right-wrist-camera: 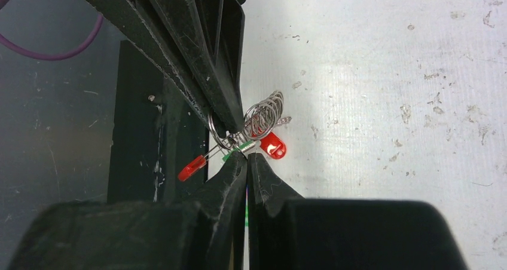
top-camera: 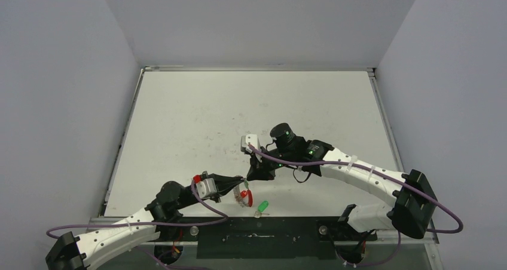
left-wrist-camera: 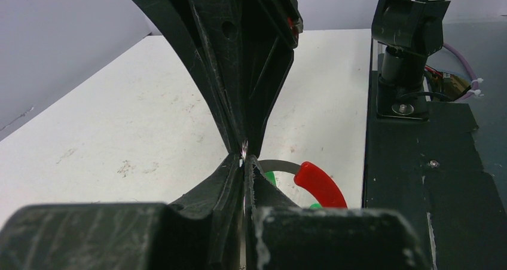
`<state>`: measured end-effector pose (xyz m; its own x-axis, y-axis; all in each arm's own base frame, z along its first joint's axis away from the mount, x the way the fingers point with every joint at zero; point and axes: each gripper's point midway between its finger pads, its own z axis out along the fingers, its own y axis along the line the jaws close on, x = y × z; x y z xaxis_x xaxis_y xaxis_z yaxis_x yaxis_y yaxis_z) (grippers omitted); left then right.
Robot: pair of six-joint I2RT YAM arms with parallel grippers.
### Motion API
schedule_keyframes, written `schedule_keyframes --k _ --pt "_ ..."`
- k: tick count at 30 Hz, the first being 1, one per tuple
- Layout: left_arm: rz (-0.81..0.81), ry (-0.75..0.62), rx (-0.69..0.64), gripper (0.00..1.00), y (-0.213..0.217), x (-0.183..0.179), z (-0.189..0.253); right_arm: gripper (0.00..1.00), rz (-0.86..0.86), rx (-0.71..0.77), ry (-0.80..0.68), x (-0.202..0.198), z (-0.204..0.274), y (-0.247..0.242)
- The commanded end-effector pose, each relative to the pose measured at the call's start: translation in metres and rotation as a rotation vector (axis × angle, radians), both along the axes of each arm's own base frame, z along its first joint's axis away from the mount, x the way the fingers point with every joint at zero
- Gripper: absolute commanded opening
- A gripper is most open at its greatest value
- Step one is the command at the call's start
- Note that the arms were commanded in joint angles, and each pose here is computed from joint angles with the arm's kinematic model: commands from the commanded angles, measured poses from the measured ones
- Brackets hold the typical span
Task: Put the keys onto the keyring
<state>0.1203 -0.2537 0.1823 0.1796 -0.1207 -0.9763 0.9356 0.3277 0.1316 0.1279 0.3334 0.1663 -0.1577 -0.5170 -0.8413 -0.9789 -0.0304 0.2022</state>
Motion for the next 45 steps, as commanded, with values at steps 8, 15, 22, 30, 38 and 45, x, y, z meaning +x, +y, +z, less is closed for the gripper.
schedule_keyframes --k 8,15,22,30,38,45 --pt "0.017 -0.044 -0.077 0.00 0.004 0.000 0.028 0.51 -0.187 0.076 -0.147 0.030 0.017 -0.015" --pt "0.103 -0.015 0.099 0.00 0.015 0.013 0.017 0.70 -0.415 0.225 -0.273 0.054 0.046 -0.043" --pt "0.204 0.035 0.325 0.00 0.041 0.021 0.007 0.94 -0.569 0.332 -0.336 0.062 0.058 -0.067" --pt "0.307 0.046 0.562 0.00 0.072 0.031 0.009 1.00 -0.673 0.347 -0.261 0.066 0.043 -0.074" --pt "0.238 0.014 0.722 0.00 0.029 0.060 -0.025 1.00 -0.895 0.419 -0.155 0.076 0.029 -0.098" --pt "0.177 -0.022 0.667 0.00 -0.038 0.092 -0.028 1.00 -1.010 0.376 -0.088 0.077 0.014 -0.117"
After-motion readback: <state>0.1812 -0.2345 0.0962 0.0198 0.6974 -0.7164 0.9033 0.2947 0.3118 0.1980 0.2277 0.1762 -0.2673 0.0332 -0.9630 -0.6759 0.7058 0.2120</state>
